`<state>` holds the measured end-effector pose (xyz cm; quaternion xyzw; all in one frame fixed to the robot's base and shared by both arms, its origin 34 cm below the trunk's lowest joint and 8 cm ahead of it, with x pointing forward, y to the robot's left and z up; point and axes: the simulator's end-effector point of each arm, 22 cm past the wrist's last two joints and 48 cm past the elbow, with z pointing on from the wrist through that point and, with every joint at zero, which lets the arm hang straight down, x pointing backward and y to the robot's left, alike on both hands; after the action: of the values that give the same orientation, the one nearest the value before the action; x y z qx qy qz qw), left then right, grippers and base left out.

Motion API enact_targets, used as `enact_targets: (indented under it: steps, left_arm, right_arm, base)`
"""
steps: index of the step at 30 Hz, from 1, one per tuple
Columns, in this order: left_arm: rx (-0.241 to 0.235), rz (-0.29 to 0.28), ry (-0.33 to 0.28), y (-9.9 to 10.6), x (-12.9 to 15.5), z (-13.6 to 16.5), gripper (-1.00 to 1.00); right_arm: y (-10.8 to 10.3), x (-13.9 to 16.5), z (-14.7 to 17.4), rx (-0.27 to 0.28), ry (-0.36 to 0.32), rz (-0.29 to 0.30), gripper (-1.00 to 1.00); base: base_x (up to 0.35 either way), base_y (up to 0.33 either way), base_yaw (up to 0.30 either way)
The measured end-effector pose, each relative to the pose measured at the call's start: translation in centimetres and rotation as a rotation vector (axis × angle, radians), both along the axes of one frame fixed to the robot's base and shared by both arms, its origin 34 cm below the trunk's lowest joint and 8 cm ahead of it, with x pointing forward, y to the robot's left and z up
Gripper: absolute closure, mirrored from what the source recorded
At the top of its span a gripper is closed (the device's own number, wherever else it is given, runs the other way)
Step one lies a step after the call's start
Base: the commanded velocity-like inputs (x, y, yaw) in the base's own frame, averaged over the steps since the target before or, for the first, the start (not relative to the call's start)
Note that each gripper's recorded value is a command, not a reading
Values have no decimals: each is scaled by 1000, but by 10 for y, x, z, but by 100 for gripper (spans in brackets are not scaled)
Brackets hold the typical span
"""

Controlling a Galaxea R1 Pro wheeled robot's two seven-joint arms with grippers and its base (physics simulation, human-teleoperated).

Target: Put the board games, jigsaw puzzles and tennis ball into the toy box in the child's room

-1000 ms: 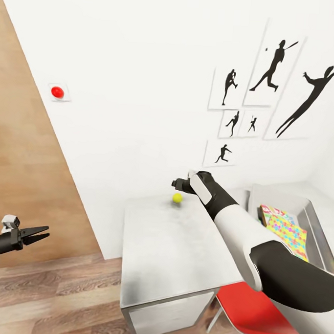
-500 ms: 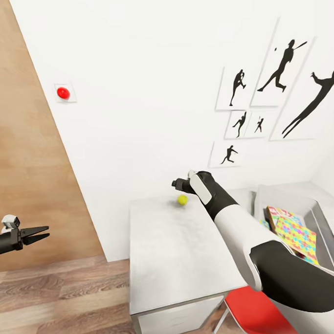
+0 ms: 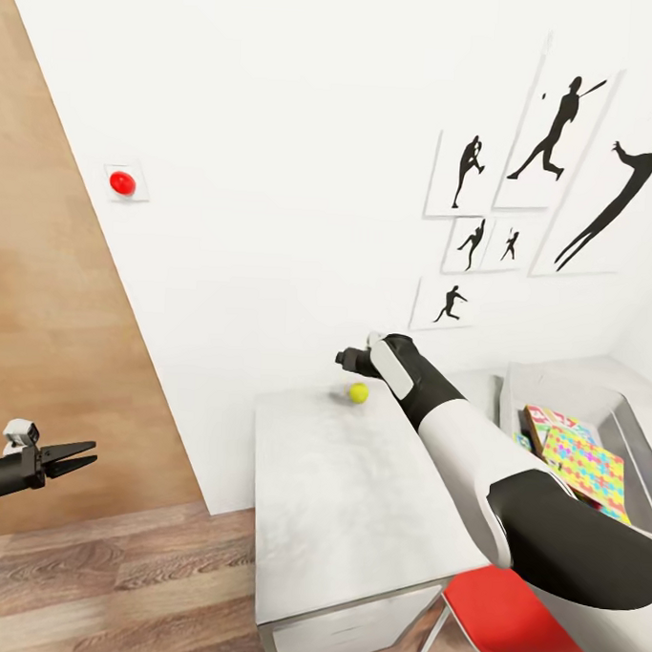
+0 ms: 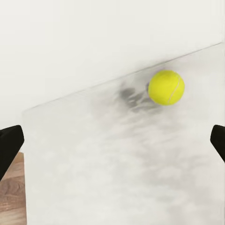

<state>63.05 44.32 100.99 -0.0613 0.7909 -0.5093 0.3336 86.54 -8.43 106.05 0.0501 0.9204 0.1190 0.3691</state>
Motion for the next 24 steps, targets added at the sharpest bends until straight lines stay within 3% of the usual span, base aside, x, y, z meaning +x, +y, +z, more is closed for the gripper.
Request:
enact_targets:
  steps: [13,24]
  left_arm:
    - [-1,0,-1,-1,0,0,-100]
    - [-2,1,-1,0,0,0,-100]
  right_arm:
    - [-1,6,5,9,-32,-18,-100]
    - [-2,6,6,9,-33,-20,-100]
  base:
    - [13,0,0]
    - [100,22,-5]
